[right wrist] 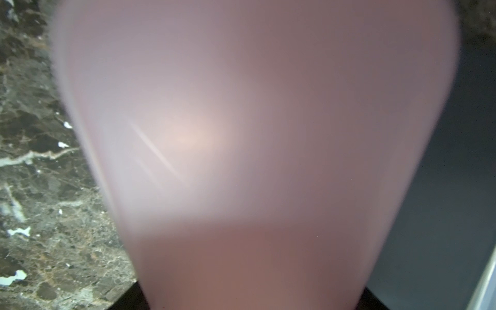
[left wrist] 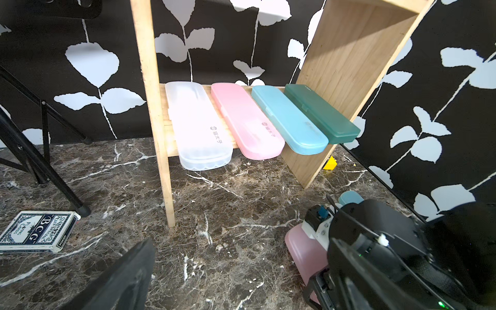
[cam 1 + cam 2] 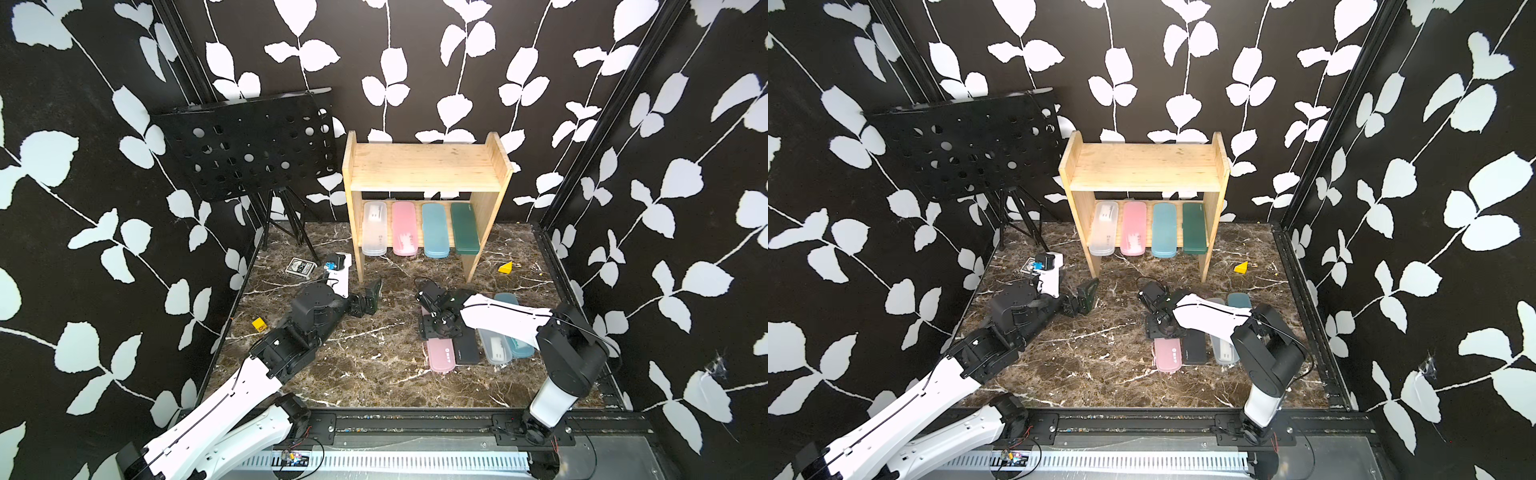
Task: Remove the pencil cases from the shelf
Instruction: Place the pencil case at the center of the board.
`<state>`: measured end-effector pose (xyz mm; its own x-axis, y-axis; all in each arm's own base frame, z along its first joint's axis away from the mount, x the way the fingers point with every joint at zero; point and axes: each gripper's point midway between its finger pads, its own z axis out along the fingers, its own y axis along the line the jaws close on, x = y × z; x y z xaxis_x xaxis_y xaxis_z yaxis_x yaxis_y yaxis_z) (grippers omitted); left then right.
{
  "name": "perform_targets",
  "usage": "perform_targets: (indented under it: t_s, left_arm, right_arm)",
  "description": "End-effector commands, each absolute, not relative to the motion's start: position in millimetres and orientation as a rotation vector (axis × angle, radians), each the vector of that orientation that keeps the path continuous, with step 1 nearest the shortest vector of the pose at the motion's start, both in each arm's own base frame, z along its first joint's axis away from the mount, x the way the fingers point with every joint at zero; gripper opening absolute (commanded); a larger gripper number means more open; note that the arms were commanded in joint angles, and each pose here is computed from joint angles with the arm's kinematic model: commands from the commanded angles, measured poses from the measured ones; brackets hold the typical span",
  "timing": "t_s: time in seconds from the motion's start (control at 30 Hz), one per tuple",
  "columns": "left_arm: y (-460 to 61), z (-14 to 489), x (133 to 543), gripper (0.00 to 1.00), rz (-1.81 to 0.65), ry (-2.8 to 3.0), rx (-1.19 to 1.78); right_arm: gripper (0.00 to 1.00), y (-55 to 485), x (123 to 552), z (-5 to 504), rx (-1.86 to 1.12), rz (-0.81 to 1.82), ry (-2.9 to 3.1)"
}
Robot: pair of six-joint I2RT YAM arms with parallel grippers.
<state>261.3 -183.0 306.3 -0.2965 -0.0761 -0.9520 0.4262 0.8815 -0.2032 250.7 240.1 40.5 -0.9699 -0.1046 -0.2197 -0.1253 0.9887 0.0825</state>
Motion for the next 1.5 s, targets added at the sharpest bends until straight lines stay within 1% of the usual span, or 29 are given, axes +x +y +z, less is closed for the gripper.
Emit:
perform_targets:
  t_s: [0.0, 0.53, 0.67, 0.9, 1.07, 1.2, 1.33, 1.47]
  left_arm:
    - [-183.4, 305.5, 263.2, 0.99, -0.509, 1.8, 0.266]
    - [-182.4, 302.2, 264.2, 0.99, -0.519, 1.808, 0.262]
    - [-183.1, 299.5, 264.1, 0.99, -0.522, 1.814, 0.264]
    - [-182.4, 298.3, 263.1, 0.99, -0.521, 1.819, 0.266]
    - [-173.7, 298.4, 267.8, 0.99, -0.5, 1.82, 0.237]
    - [-173.7, 298.5, 267.8, 0.99, -0.504, 1.82, 0.235]
    - [-170.1, 298.8, 268.1, 0.99, -0.494, 1.828, 0.22]
    - [-167.2, 296.7, 274.2, 0.99, -0.515, 1.869, 0.179]
  right_arm:
    - [0.71, 223.8, 252.4, 37.2, -0.171, 0.057, 2.912]
    - [0.75, 204.5, 260.4, 32.1, -0.172, 0.018, 2.923]
    - [0.78, 208.6, 260.9, 30.7, -0.19, 0.032, 2.932]
    - [0.88, 208.7, 262.5, 28.4, -0.208, 0.018, 2.931]
    - [0.91, 208.7, 265.3, 33.3, -0.213, 0.017, 2.915]
    - [0.91, 217.8, 272.1, 54.4, -0.248, 0.048, 2.85]
    - [0.91, 244.4, 278.1, 86.5, -0.328, 0.1, 2.768]
    - [0.96, 261.2, 287.3, 124.0, -0.317, 0.187, 2.673]
